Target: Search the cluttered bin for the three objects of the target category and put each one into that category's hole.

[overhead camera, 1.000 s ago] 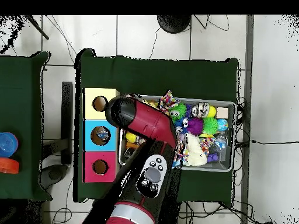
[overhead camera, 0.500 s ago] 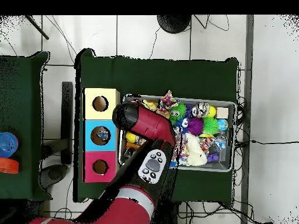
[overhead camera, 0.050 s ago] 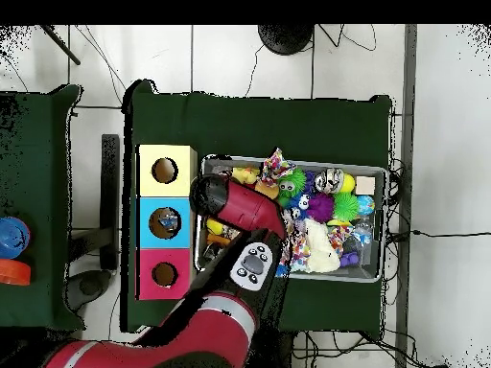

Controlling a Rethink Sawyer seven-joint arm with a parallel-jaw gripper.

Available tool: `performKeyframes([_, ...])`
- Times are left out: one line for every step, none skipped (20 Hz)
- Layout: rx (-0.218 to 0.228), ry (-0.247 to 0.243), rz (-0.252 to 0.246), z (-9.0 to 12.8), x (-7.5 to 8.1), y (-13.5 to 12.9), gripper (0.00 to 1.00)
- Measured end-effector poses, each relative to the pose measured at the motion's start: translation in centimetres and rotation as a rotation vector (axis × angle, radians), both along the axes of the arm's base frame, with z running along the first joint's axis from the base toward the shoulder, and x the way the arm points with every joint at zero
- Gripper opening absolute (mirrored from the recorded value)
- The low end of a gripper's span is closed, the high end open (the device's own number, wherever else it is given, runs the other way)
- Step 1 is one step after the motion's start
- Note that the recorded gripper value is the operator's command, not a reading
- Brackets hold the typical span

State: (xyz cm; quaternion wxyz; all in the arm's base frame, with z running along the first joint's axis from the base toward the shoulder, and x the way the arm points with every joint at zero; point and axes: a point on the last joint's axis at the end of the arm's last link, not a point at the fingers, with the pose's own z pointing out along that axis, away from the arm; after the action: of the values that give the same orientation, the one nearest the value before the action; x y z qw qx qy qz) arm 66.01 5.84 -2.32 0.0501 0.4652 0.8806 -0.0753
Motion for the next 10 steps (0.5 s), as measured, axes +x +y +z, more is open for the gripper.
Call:
performKeyframes([0.002,0.001,-0.002,-0.02,-0.06,-0.06,1.0])
performKeyframes([0.011,0.004,-0.012,-0.04,-0.17,-0.23,1.0])
performKeyframes([0.015,0.004,-0.016,-0.05,-0.19,-0.25,1.0])
performKeyframes([0.023,0.003,-0.022,-0.05,-0.17,-0.27,1.0])
performKeyframes([0.031,0.002,-0.029,-0.05,-0.15,-0.3,1.0])
performKeyframes([0.044,-0.003,-0.042,0.01,-0.04,-0.38,1.0])
performKeyframes([0.049,-0.005,-0.047,0.07,0.01,-0.41,1.0])
performKeyframes([0.056,-0.008,-0.055,0.18,0.05,-0.44,1.0])
performKeyframes([0.069,-0.011,-0.066,0.34,0.07,-0.36,1.0])
performKeyframes([0.079,-0.012,-0.073,0.44,0.06,-0.24,1.0])
